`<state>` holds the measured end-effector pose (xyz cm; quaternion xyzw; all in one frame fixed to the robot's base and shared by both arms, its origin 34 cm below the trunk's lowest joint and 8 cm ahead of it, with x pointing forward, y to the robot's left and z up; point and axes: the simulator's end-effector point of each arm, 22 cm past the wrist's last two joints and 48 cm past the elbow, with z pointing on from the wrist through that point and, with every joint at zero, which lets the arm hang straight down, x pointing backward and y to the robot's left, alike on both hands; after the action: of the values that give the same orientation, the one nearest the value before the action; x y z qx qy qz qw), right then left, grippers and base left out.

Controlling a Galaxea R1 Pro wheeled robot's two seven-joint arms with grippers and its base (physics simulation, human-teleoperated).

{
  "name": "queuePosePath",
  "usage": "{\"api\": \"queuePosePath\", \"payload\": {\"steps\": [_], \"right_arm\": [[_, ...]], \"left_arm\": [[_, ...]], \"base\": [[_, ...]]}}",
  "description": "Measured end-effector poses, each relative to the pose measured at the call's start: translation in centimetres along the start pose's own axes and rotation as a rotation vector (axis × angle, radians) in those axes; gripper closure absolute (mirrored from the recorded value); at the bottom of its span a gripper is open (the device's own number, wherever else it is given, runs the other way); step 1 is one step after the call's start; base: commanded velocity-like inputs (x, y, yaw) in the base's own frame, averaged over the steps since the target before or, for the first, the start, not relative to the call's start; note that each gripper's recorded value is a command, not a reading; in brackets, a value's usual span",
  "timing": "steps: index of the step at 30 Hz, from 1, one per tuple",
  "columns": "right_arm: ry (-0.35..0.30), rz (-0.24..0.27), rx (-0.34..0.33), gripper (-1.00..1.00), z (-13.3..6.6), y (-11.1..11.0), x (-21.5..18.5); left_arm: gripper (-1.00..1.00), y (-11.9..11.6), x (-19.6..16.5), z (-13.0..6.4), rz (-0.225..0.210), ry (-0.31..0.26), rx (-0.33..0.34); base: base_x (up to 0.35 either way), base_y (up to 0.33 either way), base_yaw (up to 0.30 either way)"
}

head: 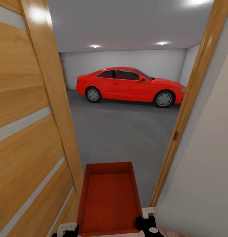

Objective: Move the two storage containers from the living room to the garage. In the garage, place one container on the floor and stack the other container on top of it (either order is fine).

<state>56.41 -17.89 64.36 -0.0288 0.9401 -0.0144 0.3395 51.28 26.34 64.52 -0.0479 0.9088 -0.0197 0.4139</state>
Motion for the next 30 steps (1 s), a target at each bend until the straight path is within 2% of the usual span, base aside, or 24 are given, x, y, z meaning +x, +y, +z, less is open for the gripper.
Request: {"api": "queuePosePath", "payload": {"steps": [6, 20, 30], "right_arm": [[0.0, -0.001, 0.0, 1.0, 0.0, 0.0, -0.01], [0.0, 0.0, 0.0, 1.0, 0.0, -0.01, 0.0], [0.006, 0.004, 0.001, 1.0, -0.03, -0.01, 0.25]], "left_arm": [[1.0, 0.0, 0.01, 0.0, 0.0, 0.0, 0.0], [1.0, 0.0, 0.0, 0.01, 0.0, 0.0, 0.0], [1.0, -0.01, 0.03, -0.02, 0.001, 0.001, 0.0]], "base": [[0.006, 0.005, -0.072], [0.0, 0.0, -0.225], [0.047, 0.028, -0.031]]}}
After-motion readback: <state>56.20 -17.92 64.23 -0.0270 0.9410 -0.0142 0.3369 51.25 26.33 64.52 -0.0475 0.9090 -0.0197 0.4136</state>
